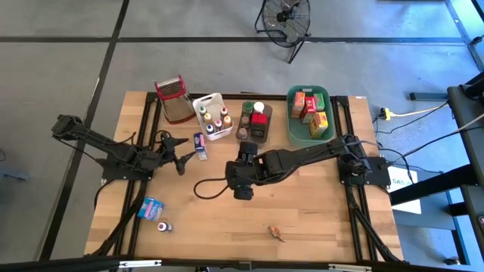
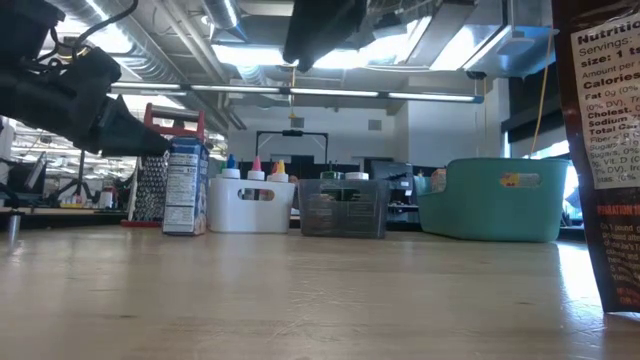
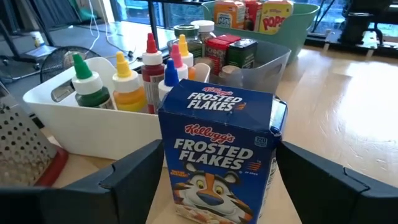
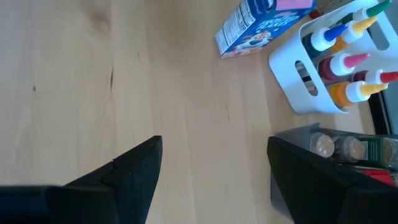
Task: Pick & Place Kitchen Items
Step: Put the blue cereal box into the green bin
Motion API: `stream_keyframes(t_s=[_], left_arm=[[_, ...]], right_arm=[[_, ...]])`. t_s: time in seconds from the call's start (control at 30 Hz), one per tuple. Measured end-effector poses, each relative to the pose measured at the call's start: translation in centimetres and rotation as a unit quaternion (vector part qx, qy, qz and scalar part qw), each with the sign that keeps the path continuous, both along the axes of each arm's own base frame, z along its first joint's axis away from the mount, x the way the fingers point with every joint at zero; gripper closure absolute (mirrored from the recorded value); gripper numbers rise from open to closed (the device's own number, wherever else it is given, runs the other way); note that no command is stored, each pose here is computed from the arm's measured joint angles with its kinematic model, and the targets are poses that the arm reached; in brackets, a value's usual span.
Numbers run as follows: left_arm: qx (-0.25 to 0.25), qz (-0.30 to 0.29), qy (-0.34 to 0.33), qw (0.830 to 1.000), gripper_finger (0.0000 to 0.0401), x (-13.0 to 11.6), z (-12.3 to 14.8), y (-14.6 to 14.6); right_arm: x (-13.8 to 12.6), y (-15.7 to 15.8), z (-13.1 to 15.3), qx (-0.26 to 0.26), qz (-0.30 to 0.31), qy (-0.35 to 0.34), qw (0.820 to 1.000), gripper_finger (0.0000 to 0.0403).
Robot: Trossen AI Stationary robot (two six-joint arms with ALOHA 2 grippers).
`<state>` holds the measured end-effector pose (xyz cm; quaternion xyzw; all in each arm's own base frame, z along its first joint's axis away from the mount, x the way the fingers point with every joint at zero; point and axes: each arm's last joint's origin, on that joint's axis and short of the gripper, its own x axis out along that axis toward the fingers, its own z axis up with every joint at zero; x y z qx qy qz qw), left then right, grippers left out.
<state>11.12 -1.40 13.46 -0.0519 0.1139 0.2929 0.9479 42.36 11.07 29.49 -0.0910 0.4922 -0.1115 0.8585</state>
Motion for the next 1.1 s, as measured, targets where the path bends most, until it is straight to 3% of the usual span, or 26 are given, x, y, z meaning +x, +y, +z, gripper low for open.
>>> stream_keyframes(t_s=[0.17, 0.4, 0.6, 1.03, 1.1], left_arm=[[0.006, -0.007, 0.006, 1.0, 0.0095, 0.02, -0.01, -0.03], [0.085, -0.014, 0.058, 0.995, 0.0095, -0.01, -0.01, 0.16], [0.089, -0.005, 0.067, 0.994, 0.0095, 0.08, -0.02, 0.65], [-0.034, -0.084, 0.016, 0.996, 0.0095, 0.41, -0.1, 0.14], [-0.049, -0.072, 0.002, 0.996, 0.0095, 0.35, -0.08, 0.0]], right_arm=[[-0.02, -0.07, -1.06, -0.003, -0.001, 0.011, 1.0, 0.011], [0.14, -0.03, -1.06, -0.006, 0.009, 0.005, 1.0, 0.011], [0.16, 0.03, -1.02, -0.01, 0.017, 0.005, 1.0, 0.0109], [0.16, 0.04, -1.02, -0.009, 0.018, 0.006, 1.0, 0.0109], [0.16, 0.04, -1.02, -0.009, 0.018, 0.006, 1.0, 0.0109]])
